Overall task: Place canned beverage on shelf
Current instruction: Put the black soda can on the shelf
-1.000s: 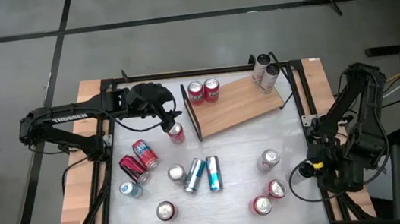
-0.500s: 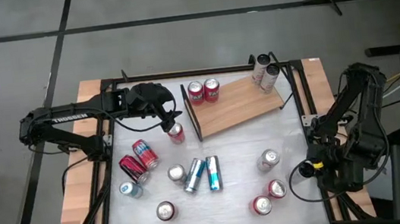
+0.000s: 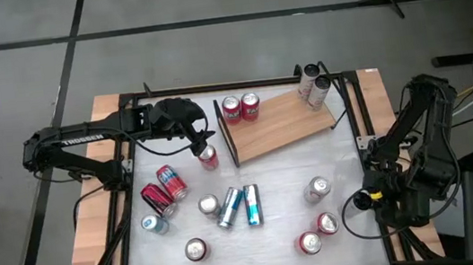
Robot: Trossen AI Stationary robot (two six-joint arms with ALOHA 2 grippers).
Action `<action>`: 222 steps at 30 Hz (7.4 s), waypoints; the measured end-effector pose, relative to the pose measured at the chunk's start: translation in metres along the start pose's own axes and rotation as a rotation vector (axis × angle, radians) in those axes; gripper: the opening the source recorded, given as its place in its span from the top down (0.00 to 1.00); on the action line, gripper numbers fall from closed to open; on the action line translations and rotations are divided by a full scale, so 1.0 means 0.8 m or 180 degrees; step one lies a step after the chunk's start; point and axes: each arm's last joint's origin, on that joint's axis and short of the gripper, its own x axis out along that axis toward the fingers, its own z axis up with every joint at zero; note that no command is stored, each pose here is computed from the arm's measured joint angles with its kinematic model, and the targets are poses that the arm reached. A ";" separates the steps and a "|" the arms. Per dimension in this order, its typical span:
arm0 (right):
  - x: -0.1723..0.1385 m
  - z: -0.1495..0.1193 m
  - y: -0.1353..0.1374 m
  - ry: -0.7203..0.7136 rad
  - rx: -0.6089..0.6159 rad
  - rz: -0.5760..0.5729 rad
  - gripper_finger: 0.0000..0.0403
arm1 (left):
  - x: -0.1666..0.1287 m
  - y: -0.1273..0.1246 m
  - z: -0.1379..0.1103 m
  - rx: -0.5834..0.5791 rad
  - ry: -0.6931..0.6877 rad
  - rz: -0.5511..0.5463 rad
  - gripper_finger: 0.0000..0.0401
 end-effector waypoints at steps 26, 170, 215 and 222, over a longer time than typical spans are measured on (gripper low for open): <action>0.000 0.000 0.001 -0.0039 0.0000 0.0016 0.38 | 0.000 0.000 0.000 0.0000 -0.0001 0.0009 0.25; 0.052 -0.001 0.023 -0.0496 0.0398 -0.0481 0.20 | 0.000 0.000 0.000 0.0022 -0.0005 0.0009 0.25; -0.028 0.098 -0.064 -0.1120 0.0672 -0.0846 0.42 | 0.000 0.000 0.000 0.0023 -0.0006 0.0009 0.25; -0.045 0.123 -0.107 -0.1250 0.0729 -0.1069 0.41 | 0.000 0.000 0.000 0.0023 -0.0008 0.0009 0.25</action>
